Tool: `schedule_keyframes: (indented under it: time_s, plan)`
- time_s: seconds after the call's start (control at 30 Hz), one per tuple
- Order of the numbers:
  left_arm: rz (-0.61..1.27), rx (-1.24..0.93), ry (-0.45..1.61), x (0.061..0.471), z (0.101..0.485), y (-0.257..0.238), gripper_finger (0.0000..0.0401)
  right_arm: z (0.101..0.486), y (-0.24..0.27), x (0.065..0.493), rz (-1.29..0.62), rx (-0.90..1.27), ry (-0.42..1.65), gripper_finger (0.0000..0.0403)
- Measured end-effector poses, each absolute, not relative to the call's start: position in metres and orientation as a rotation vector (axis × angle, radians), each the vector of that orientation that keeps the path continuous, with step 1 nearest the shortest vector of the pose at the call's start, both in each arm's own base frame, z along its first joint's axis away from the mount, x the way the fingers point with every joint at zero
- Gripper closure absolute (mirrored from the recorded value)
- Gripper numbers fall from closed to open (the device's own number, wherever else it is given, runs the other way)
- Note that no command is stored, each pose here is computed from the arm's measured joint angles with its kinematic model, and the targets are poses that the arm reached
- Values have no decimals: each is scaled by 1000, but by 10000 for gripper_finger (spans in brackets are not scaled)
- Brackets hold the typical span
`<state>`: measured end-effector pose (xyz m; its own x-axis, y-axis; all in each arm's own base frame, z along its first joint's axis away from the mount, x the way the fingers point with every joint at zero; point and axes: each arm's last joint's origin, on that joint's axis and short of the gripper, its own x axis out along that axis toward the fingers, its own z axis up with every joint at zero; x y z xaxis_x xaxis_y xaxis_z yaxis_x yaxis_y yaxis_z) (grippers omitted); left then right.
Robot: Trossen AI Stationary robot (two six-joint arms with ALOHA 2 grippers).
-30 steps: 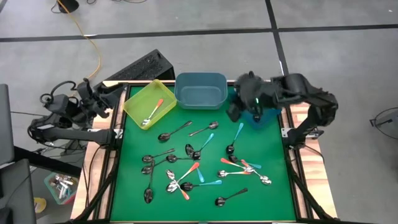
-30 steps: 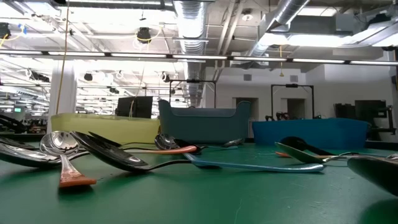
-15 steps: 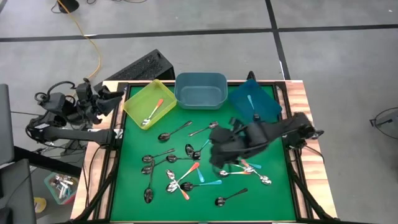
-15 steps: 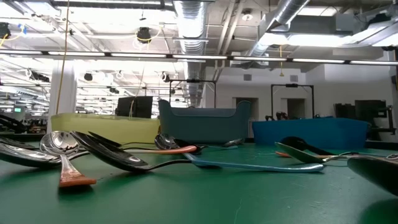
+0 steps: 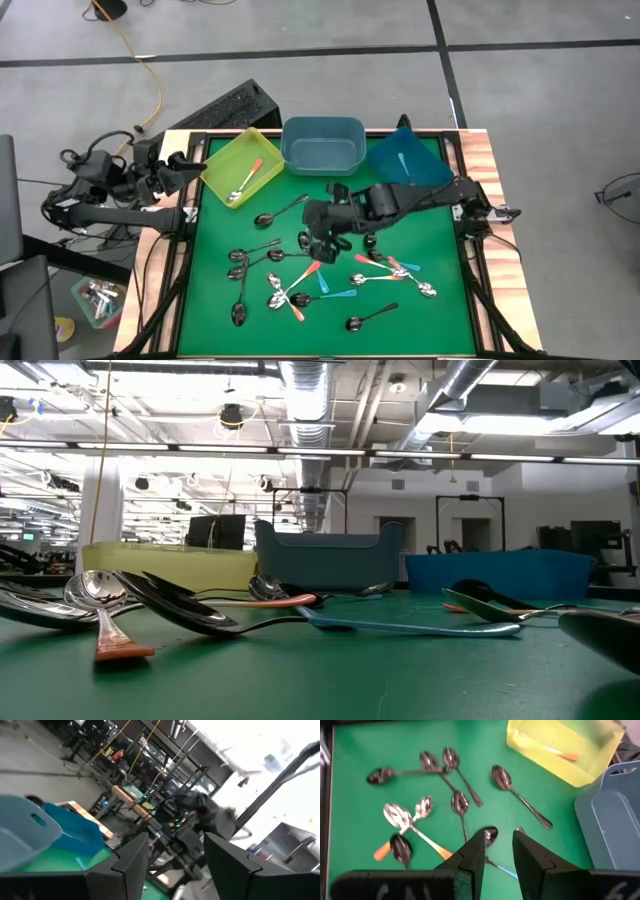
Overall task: Sort silverware by color (type)
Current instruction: Put the black spoon into the light blue bin
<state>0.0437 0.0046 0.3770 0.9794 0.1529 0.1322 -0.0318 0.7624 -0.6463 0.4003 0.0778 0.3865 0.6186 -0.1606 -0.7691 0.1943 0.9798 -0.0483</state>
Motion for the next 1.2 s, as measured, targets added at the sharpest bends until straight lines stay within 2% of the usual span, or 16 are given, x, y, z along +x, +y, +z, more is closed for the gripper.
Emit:
schedule_keyframes:
  time_s: [0.27, 0.53, 0.67, 0.8, 1.0, 1.2]
  plan:
    - [284, -642, -188, 51, 375, 10, 225, 390, 45, 390, -128, 101, 988, 290]
    - [270, -671, -94, 61, 368, 8, 225, 387, 23, 400, -156, 84, 964, 290]
    - [326, -580, -43, 64, 364, 10, 225, 381, 12, 396, -166, 95, 1043, 290]
    - [419, -607, -52, 68, 362, 12, 225, 379, 12, 386, -148, 83, 1137, 290]
    - [408, -637, -31, 72, 361, 12, 225, 382, 12, 386, -155, 63, 1112, 290]
    - [435, -518, 26, 77, 358, 12, 225, 380, 6, 389, -68, -57, 1119, 290]
